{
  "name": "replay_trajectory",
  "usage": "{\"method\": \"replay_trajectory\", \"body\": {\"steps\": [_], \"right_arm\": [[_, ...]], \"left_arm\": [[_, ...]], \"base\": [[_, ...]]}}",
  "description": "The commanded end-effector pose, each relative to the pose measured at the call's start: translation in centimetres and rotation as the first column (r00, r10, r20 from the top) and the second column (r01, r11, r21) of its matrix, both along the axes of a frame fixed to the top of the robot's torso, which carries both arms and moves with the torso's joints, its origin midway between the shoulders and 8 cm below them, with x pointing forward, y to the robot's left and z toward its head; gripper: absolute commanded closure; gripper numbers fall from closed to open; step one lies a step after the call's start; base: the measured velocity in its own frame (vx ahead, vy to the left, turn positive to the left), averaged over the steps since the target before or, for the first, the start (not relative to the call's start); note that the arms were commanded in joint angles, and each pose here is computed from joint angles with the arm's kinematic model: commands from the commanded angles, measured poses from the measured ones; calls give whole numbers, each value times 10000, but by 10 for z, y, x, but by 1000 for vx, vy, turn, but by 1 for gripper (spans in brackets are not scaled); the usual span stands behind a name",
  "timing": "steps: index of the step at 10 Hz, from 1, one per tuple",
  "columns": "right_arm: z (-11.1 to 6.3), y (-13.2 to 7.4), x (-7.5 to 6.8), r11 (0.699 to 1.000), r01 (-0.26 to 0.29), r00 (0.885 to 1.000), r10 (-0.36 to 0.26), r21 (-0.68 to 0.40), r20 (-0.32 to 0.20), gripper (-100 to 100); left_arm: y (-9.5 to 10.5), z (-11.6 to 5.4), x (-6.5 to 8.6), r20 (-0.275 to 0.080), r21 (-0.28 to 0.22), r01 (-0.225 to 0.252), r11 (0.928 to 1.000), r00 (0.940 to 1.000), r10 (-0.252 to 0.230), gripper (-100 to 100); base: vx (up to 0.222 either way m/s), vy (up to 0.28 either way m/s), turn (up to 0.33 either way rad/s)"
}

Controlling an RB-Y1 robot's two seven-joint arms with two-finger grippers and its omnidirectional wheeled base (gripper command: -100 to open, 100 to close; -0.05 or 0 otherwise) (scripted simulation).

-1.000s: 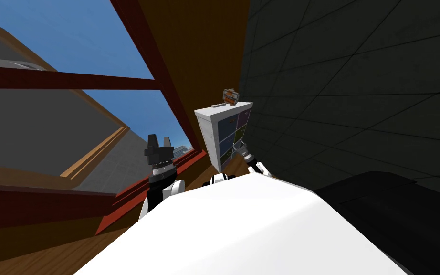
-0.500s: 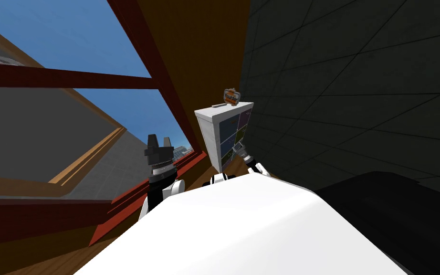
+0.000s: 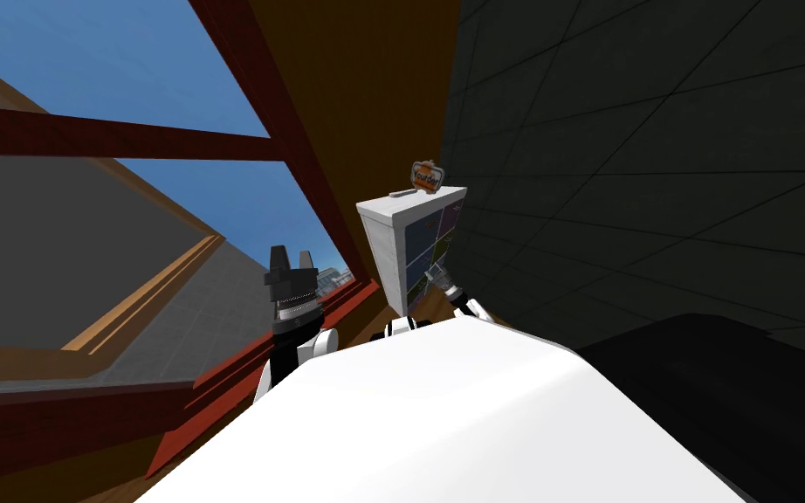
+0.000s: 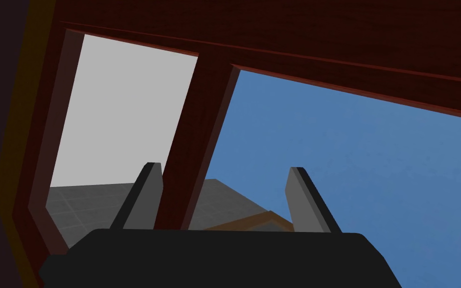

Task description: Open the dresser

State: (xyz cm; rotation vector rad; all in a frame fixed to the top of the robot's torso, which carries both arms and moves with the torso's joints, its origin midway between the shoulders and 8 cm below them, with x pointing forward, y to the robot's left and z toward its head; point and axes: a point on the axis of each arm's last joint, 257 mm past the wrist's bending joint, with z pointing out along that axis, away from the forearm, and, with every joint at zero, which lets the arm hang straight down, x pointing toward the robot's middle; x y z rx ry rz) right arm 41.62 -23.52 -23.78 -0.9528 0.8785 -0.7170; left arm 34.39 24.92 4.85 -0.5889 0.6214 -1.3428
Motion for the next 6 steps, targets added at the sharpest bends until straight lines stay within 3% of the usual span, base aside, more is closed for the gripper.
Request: {"method": "replay_trajectory", "body": {"steps": [1, 6], "right_arm": [[-11, 0, -1, 9978, 92, 10000, -90, -654, 39, -100], [-36, -3, -3, 9749, 197, 9998, -176, -2217, 114, -100]], "left_arm": [[0, 0, 0, 0, 0, 0, 10000, 10000, 0, 0], [0, 0, 0, 0, 0, 0, 10000, 10000, 0, 0]], "base": [[44, 32, -22], [50, 31, -29]]}}
